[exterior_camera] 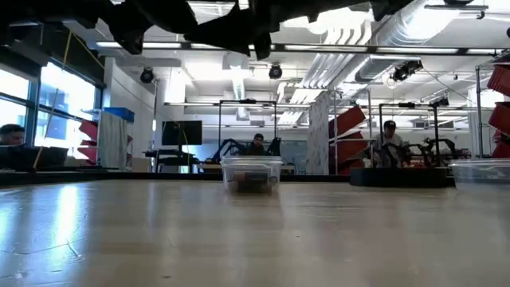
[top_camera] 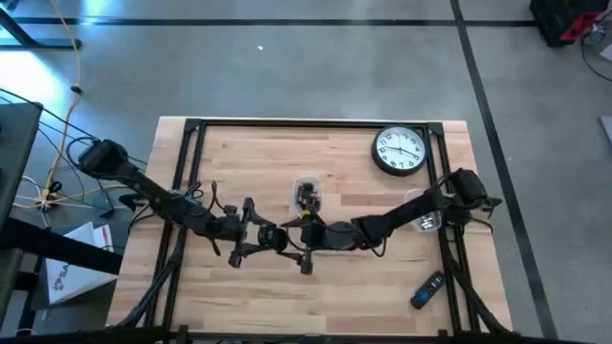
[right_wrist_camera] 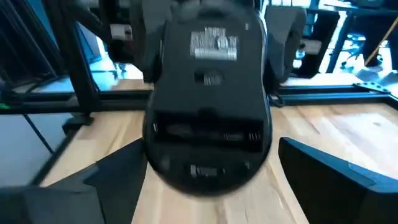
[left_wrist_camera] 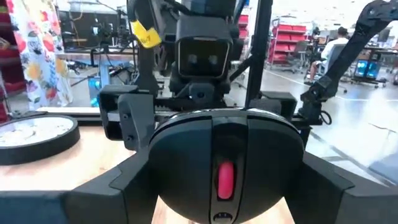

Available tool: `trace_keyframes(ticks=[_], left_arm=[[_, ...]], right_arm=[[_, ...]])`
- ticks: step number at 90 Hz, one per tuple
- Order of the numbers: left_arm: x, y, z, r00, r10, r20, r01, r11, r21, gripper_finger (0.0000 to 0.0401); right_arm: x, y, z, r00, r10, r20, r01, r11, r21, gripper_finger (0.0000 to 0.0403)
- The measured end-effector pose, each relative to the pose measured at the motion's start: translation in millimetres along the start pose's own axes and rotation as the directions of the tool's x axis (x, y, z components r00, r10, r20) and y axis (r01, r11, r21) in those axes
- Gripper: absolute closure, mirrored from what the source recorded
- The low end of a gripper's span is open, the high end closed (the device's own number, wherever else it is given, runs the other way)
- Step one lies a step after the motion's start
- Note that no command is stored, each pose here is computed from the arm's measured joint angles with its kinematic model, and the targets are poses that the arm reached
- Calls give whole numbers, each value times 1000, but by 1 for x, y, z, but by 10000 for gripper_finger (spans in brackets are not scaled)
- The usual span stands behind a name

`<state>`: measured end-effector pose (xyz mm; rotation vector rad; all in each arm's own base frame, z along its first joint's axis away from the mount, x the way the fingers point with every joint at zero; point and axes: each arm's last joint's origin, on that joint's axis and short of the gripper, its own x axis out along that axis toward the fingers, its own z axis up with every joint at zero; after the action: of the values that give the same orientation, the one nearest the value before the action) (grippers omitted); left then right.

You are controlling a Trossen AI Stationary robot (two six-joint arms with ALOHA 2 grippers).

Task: Insert battery
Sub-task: Insert the brown battery into the mouse's battery compartment

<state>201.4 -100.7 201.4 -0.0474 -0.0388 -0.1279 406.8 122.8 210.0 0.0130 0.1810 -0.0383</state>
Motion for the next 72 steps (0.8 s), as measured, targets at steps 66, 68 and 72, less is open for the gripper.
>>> trace_keyframes(ticks=[66,68,72], left_arm=[[11,-3,-12,998,34,62,-36,999,32,151],[11,-3,-12,997,34,62,-36,999,31,151],[11,-3,-12,998,34,62,-36,999,29,151]], right_arm=[[7,-3,-1,995,-69,-66,71,997,19,106],[7,-3,-1,995,-69,-66,70,997,19,112],[7,-3,-1,995,-69,-67,70,997,17,125]])
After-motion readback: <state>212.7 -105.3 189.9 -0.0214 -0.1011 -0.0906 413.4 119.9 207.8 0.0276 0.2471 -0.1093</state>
